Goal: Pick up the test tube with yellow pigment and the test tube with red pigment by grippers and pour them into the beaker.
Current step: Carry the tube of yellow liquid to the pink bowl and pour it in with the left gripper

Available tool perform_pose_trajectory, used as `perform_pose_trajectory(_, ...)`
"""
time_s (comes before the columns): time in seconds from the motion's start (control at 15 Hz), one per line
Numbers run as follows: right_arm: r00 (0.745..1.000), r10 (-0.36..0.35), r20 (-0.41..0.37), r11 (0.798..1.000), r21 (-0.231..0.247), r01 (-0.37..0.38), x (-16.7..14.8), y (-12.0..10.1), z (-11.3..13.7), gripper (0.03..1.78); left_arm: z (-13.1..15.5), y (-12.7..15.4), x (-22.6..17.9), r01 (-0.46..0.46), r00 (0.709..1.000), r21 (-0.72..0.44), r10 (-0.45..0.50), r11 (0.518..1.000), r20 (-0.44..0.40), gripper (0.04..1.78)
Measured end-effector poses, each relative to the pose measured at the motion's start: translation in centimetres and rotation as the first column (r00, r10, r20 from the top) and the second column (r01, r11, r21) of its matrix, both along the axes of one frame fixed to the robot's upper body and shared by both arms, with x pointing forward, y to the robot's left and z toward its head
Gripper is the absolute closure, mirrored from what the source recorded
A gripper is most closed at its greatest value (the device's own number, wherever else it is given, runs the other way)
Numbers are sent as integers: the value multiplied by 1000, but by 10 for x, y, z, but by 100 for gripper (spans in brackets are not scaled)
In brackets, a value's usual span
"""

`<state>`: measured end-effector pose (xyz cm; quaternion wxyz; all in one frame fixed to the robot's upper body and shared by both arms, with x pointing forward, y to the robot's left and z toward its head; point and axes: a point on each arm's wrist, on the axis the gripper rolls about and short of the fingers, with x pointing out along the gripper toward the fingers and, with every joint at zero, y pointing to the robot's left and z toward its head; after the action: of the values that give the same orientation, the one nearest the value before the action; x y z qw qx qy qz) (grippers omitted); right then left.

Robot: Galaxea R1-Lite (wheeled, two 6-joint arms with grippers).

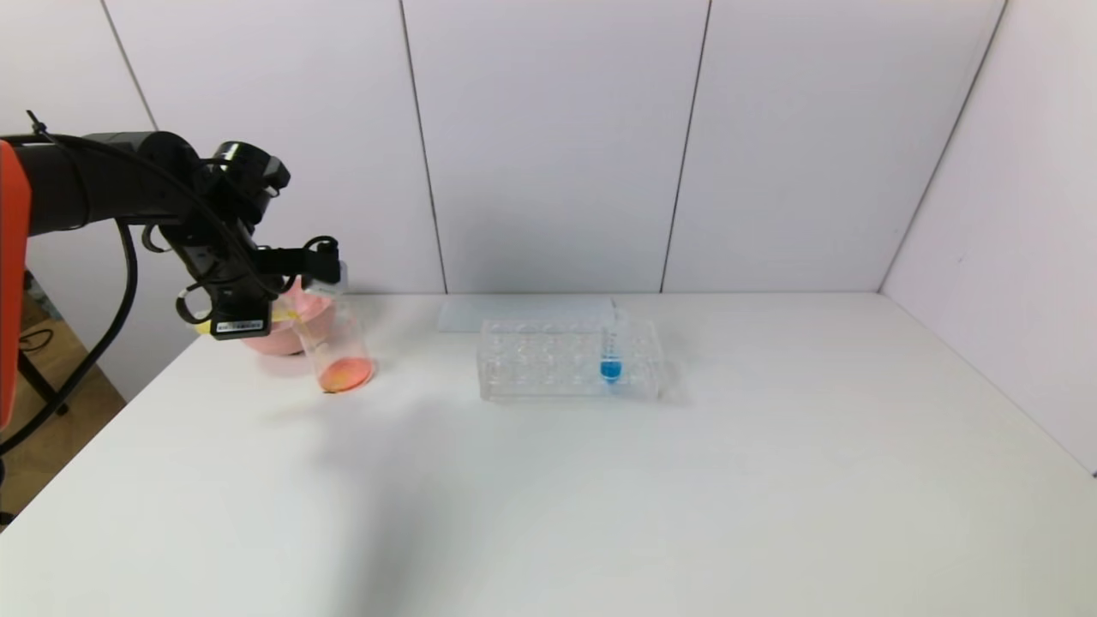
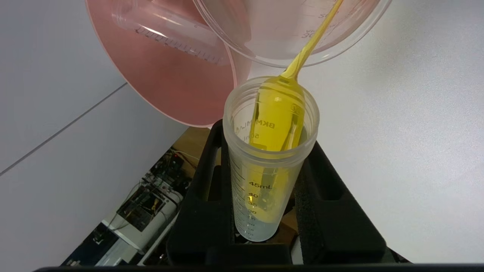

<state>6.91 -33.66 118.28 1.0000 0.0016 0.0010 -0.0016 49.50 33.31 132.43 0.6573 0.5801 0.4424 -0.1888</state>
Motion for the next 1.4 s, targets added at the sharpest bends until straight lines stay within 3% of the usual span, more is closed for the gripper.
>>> perform_pose_trajectory(1.4,1000,0,0,1000,0,0,0,0,0,11,-2,-8,2,-3,1000,36,3,999,2,135)
